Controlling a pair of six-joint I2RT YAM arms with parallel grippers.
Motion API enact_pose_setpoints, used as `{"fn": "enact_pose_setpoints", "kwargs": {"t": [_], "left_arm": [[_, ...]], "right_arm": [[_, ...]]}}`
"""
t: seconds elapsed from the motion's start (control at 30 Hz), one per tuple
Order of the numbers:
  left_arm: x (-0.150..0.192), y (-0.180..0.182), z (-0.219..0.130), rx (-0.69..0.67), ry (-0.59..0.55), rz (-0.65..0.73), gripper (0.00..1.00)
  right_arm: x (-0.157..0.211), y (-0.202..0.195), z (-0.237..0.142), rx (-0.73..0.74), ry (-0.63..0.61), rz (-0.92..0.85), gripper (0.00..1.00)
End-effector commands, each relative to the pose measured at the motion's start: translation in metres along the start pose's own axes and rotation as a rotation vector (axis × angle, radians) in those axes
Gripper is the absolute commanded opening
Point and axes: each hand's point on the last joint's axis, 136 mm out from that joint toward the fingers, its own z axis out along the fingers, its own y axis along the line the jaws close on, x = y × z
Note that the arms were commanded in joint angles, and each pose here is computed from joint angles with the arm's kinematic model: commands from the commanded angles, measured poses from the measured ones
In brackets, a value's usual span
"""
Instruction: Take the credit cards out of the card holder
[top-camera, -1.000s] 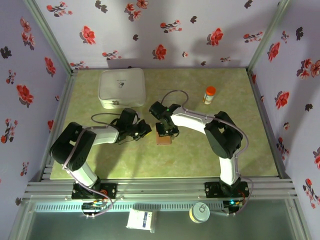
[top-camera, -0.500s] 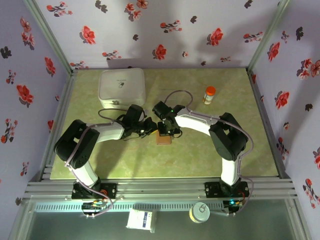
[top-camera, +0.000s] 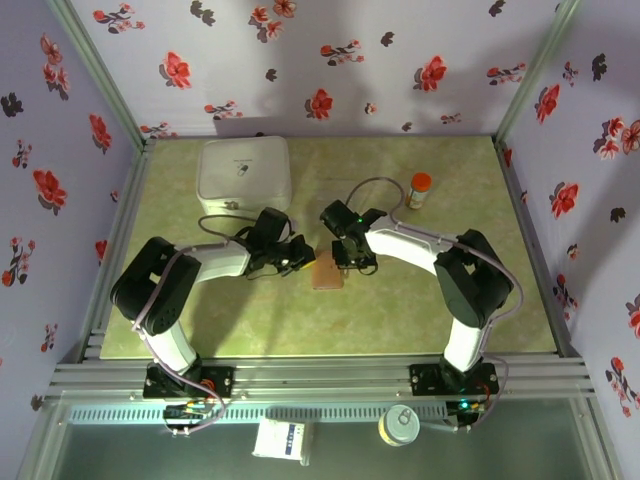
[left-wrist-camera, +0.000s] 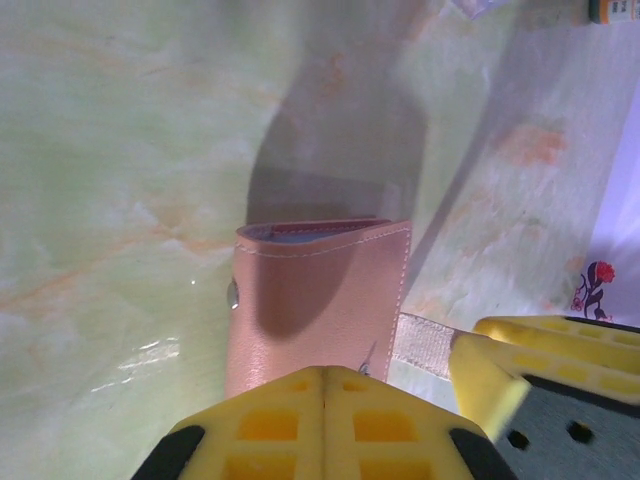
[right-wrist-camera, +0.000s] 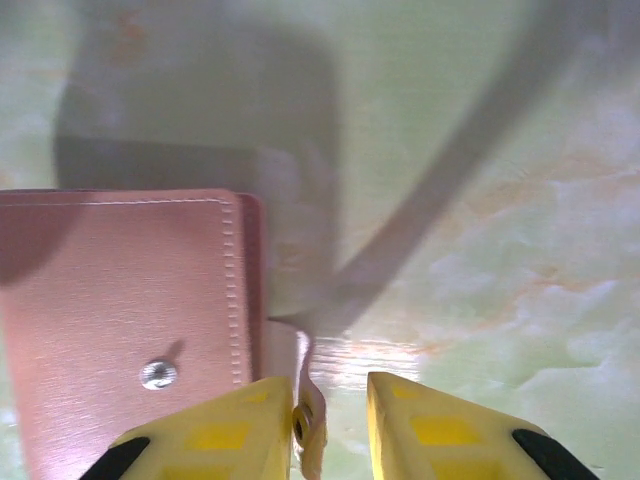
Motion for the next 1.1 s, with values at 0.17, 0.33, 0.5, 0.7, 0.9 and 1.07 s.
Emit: {"fn": "enact_pose_setpoints", "kwargs": {"t": [0.17,0.33,0.5,0.7,0.9,1.07], "left_arm": [[-0.001,-0.006,-0.005,-0.003,0.009,0.037,0.01],[-0.003,-0.009,-0.006,0.003,0.006,0.037,0.01],[-0.006,-0.012,-0.008,0.01,-0.003,0.04,0.01],[-0.007,-0.013,-0.009,0.004,0.001,0.039,0.01],[-0.011,-0.011,-0.018,0.001,-0.017,0.045,0.02],[-0.02,-0.009,-0.025,0.007,-0.038,0.041,0.02]], "right_arm": [[0.007,-0.005,0.02,-0.034,0.027,0.048,0.27],[0.01,-0.003,0.033,-0.052,0.051,0.058,0.24],[0.01,0.004,0.035,-0.111,0.05,0.078,0.23],[0.012,0.009,0.039,-0.141,0.051,0.095,0.19],[0.007,0.012,0.03,-0.161,0.028,0.097,0.11],[0.002,0.008,0.014,-0.155,-0.01,0.099,0.09]]}}
